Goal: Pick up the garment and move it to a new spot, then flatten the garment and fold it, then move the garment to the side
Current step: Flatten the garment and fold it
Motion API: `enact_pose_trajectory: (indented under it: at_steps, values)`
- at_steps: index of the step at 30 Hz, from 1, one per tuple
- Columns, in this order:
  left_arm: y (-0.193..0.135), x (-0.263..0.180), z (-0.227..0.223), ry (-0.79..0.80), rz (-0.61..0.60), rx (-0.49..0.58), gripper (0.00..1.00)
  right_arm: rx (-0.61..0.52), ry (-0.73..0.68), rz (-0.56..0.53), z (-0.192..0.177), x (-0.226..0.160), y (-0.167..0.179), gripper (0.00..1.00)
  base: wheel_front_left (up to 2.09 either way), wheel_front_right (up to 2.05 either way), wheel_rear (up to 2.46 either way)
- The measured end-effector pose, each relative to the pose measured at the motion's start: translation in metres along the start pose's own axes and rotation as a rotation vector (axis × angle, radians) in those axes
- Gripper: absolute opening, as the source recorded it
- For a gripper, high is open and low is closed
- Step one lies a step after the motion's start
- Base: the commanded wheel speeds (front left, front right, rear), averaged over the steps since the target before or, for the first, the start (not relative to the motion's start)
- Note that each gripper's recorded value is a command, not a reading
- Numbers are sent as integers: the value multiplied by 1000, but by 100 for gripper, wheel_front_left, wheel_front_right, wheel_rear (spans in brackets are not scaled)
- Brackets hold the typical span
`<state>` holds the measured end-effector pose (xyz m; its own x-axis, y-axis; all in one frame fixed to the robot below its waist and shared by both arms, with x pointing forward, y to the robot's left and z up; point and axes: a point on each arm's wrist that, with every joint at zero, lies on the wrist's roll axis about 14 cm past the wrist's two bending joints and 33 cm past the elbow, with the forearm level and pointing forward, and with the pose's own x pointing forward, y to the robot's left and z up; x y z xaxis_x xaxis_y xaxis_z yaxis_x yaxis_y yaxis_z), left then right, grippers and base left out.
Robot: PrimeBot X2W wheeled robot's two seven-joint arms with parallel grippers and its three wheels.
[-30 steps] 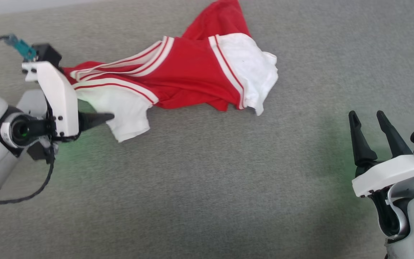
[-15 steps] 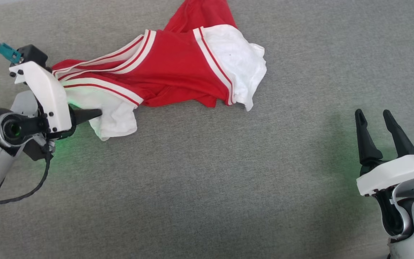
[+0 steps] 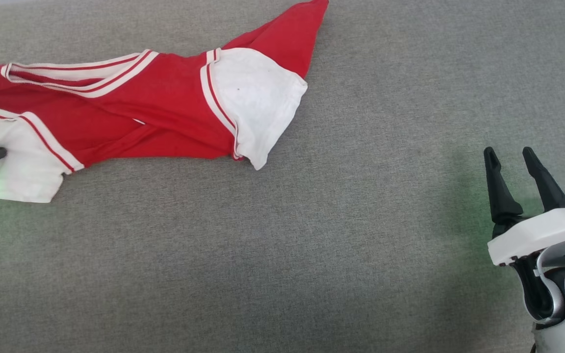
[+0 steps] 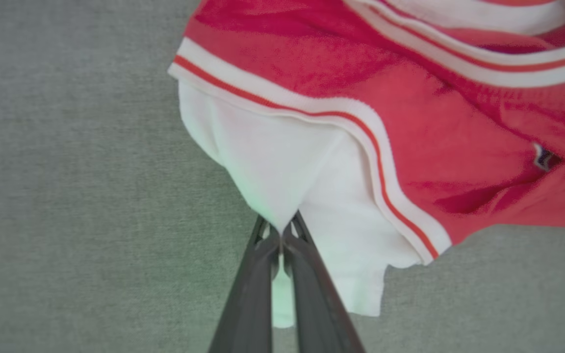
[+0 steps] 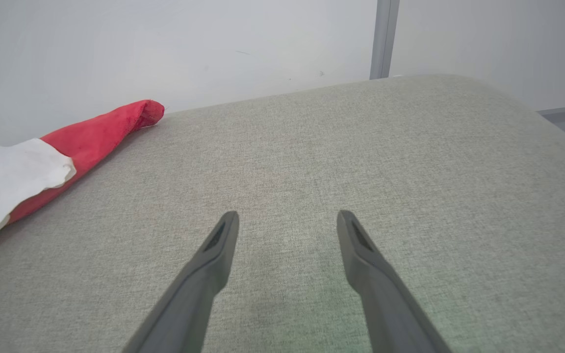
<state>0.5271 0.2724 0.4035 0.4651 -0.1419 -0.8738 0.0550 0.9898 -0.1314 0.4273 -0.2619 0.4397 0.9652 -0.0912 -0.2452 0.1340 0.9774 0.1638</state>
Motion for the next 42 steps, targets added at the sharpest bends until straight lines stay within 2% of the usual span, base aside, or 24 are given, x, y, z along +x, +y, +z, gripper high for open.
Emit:
enact_pose_trajectory:
  at_steps: [4,5,6,7,8,9,15,20,25,28,35,42]
  values:
    - [-6,5,-10,-2,-20,-26,0,-7,7,11,0,2,3,100,0,0,0]
    - [-6,6,-12,-11,-17,-28,6,-12,9,20,0,2,5,100,0,0,0]
    - [-6,7,-14,-20,-12,-25,32,-20,14,30,1,3,8,100,0,0,0]
    - [-5,7,-16,-30,-7,-17,54,-27,19,42,1,4,12,100,0,0,0]
    - [-4,7,-15,-51,-2,-11,85,-36,23,55,1,5,15,100,0,0,0]
    - [-5,6,-13,-79,-4,-12,100,-51,30,73,2,7,19,100,0,0,0]
    - [-14,-7,-4,-362,-35,4,100,-176,101,252,9,30,68,100,0,0,0]
    - [-23,-18,-30,-554,-57,-38,100,-290,184,386,8,49,105,100,0,0,0]
    - [-28,-28,-66,-624,-32,-75,100,-375,274,505,7,65,143,100,0,0,0]
    - [-31,-50,-54,-733,-5,-86,100,-391,327,566,8,74,165,100,0,0,0]
    - [-25,-84,-89,-859,118,-104,100,-442,453,649,0,94,200,100,0,0,0]
    - [-28,-96,-110,-903,170,-105,100,-496,599,645,-26,105,199,100,0,0,0]
